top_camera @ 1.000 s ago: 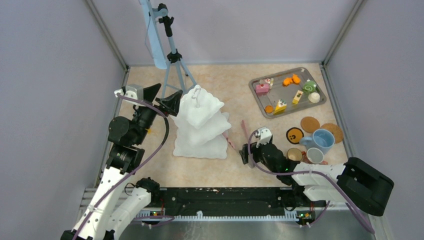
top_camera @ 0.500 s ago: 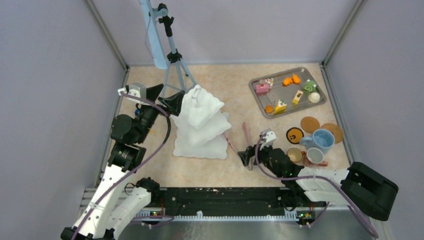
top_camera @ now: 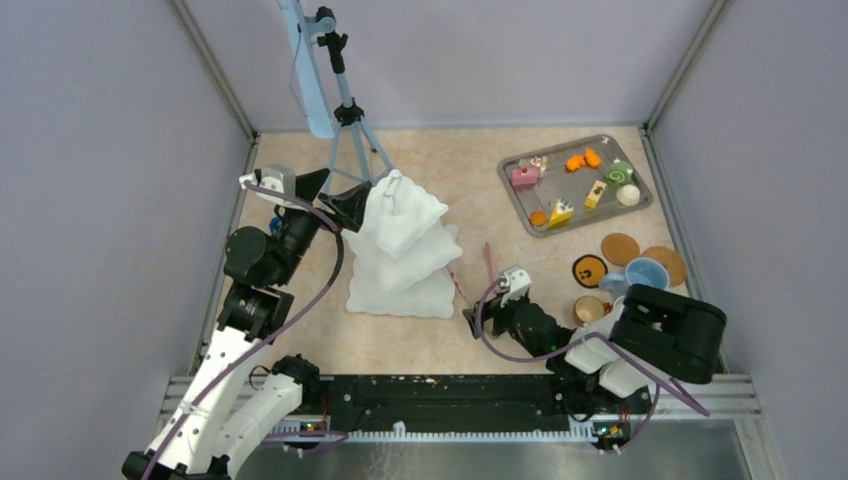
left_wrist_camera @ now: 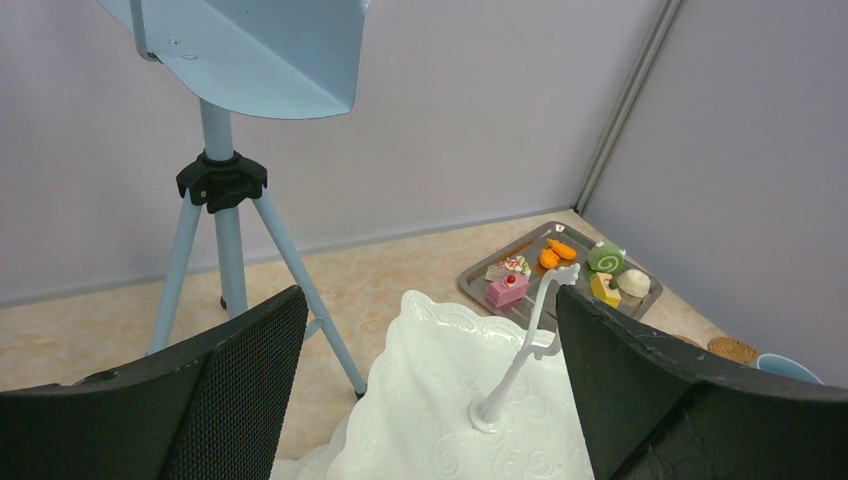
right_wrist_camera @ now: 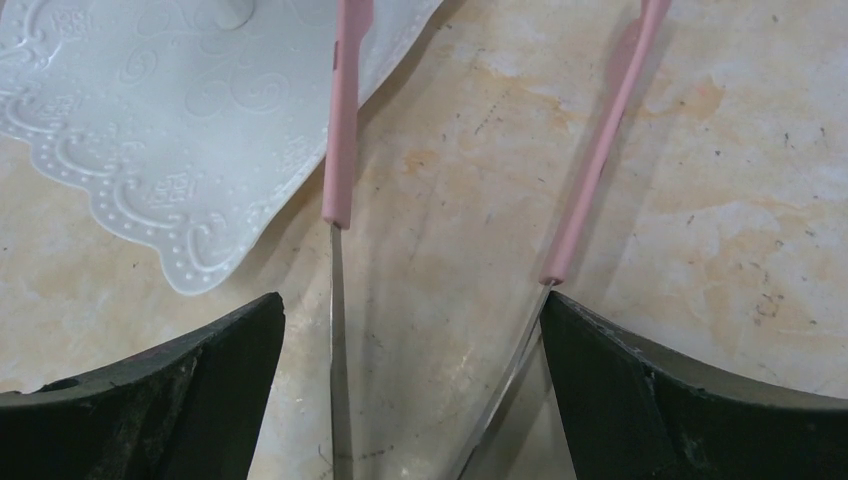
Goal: Serve the afternoon tea
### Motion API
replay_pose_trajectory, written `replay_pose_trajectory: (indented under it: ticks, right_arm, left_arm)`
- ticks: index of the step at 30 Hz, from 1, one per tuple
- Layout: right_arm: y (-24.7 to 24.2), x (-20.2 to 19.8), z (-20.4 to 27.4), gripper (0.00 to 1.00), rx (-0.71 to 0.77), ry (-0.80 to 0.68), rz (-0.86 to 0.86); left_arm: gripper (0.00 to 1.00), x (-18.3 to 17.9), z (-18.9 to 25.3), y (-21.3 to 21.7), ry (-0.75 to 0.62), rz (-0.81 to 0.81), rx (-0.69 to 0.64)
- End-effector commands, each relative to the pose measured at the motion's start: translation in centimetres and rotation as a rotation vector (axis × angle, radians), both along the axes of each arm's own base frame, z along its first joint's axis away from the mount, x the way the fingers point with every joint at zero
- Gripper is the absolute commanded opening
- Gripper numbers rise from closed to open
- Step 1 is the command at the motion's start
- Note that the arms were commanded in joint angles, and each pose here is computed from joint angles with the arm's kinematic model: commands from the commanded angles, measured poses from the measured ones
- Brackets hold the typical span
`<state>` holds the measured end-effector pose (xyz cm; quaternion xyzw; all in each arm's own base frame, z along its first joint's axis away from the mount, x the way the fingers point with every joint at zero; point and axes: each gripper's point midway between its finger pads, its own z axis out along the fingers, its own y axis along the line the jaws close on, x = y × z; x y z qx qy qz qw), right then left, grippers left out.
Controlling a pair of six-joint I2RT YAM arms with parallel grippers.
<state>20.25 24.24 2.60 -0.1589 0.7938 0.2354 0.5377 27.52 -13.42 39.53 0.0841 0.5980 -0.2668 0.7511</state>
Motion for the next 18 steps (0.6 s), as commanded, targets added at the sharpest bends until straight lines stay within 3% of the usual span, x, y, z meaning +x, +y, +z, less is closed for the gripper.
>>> replay_pose_trajectory:
  ticks: [1, 10, 14, 18]
  right_arm:
    - [0.3, -0.1, -2.0, 0.96, -0.067, -0.014, -0.048]
    - [-1.1, 0.7, -3.8, 0.91, -0.093, 0.009, -0.191]
    - [-3.8, 1.2, -3.9, 0.89, -0.147, 0.072, -0.387]
    - [-6.0, 1.2, -3.1, 0.88, -0.169, 0.062, -0.469]
  left_arm:
    - [0.99, -0.3, 1.2, -0.3, -0.042, -0.015, -0.02]
    - [0.99, -0.2, 1.0, -0.4, -0.037, -0.016, -0.015]
    - [0.99, -0.1, 0.9, -0.4, -0.034, -0.013, -0.014]
    - [0.99, -0.2, 1.0, -0.6, -0.036, -0.026, -0.018]
